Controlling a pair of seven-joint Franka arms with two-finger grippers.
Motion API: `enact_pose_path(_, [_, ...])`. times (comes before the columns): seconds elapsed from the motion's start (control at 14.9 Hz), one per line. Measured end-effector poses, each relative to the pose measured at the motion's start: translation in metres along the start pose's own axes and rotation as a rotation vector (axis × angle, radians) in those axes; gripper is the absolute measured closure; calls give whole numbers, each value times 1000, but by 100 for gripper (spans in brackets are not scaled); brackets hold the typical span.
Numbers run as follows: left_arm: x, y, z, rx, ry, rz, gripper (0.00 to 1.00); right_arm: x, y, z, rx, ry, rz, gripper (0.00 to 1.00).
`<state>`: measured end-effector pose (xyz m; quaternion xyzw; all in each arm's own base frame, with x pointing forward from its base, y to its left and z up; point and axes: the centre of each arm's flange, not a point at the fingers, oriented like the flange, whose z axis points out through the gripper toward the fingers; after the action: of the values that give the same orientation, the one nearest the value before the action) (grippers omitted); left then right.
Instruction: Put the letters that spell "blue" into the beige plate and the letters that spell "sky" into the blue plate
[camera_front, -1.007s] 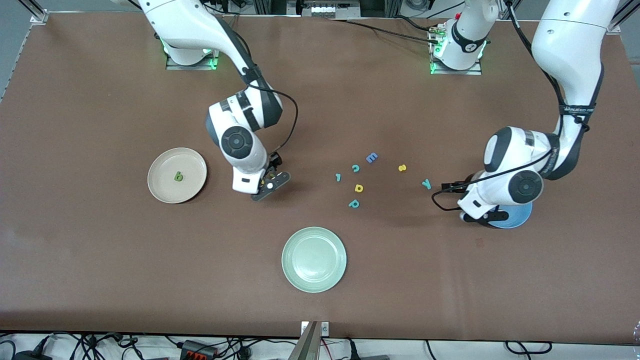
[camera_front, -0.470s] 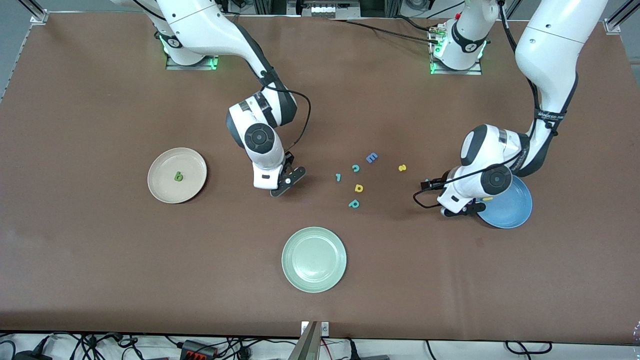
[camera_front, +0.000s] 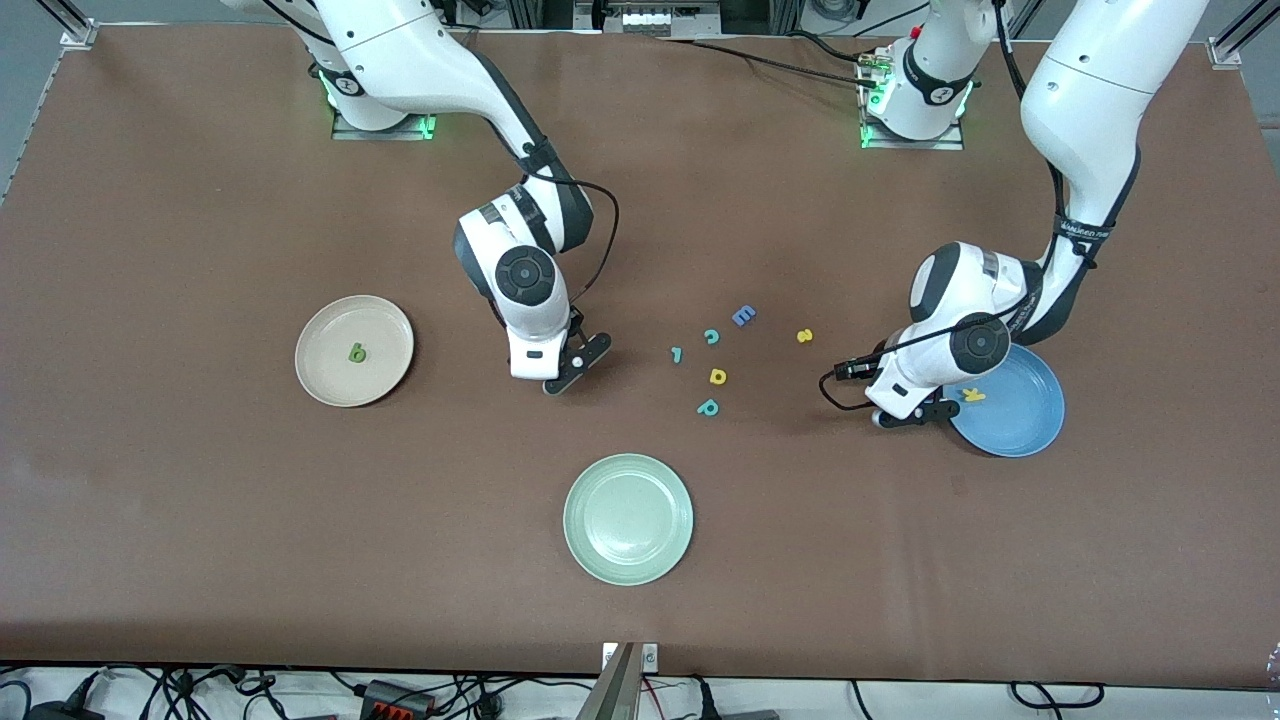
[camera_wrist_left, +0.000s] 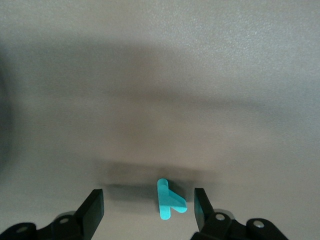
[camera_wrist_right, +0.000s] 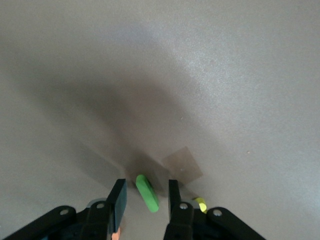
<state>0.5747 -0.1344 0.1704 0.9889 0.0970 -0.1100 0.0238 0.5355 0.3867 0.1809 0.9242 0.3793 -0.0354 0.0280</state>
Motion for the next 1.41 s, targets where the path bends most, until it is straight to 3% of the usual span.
enact_pose_path(0.13, [0, 1, 1, -3, 4, 0, 29, 1, 0, 3, -3, 4, -2, 59])
enact_pose_path(0.2, [-1, 1, 2, -5, 8, 1, 29, 1, 0, 5, -4, 5, -3, 61])
enact_pose_path(0.27, [-2, 1, 4, -8, 13, 1, 36, 1, -1, 4, -4, 6, -4, 67])
enact_pose_path(0.4, [-3, 0, 6, -12, 22, 1, 40, 1, -1, 4, -4, 7, -4, 69])
enact_pose_path(0.47, [-3, 0, 4, -13, 25, 2, 48, 2, -1, 4, -4, 8, -5, 83])
enact_pose_path(0.54, [-4, 1, 3, -14, 27, 3, 56, 2, -1, 3, -5, 8, -4, 91])
enact_pose_path(0.6, [-4, 1, 3, -14, 28, 3, 57, 2, 0, 3, -5, 10, -3, 91])
enact_pose_path(0.74, [-4, 3, 2, -15, 30, 5, 70, 3, 11, -6, -13, 23, 14, 91])
enact_pose_path(0.87, [-4, 3, 2, -16, 31, 5, 74, -1, 42, -26, -13, 26, 63, 91])
enact_pose_path(0.94, [-4, 3, 1, -16, 33, 6, 81, -9, 67, -36, -3, 3, 102, 91])
enact_pose_path(1.07, [-4, 3, 1, -16, 33, 5, 84, -39, 130, -53, 30, -58, 205, 91])
enact_pose_path(1.28, [-4, 2, 1, -16, 33, 4, 84, -100, 229, -60, 84, -124, 366, 91])
enact_pose_path(1.41, [-4, 2, 1, -16, 33, 4, 84, -139, 262, -48, 117, -163, 435, 91])
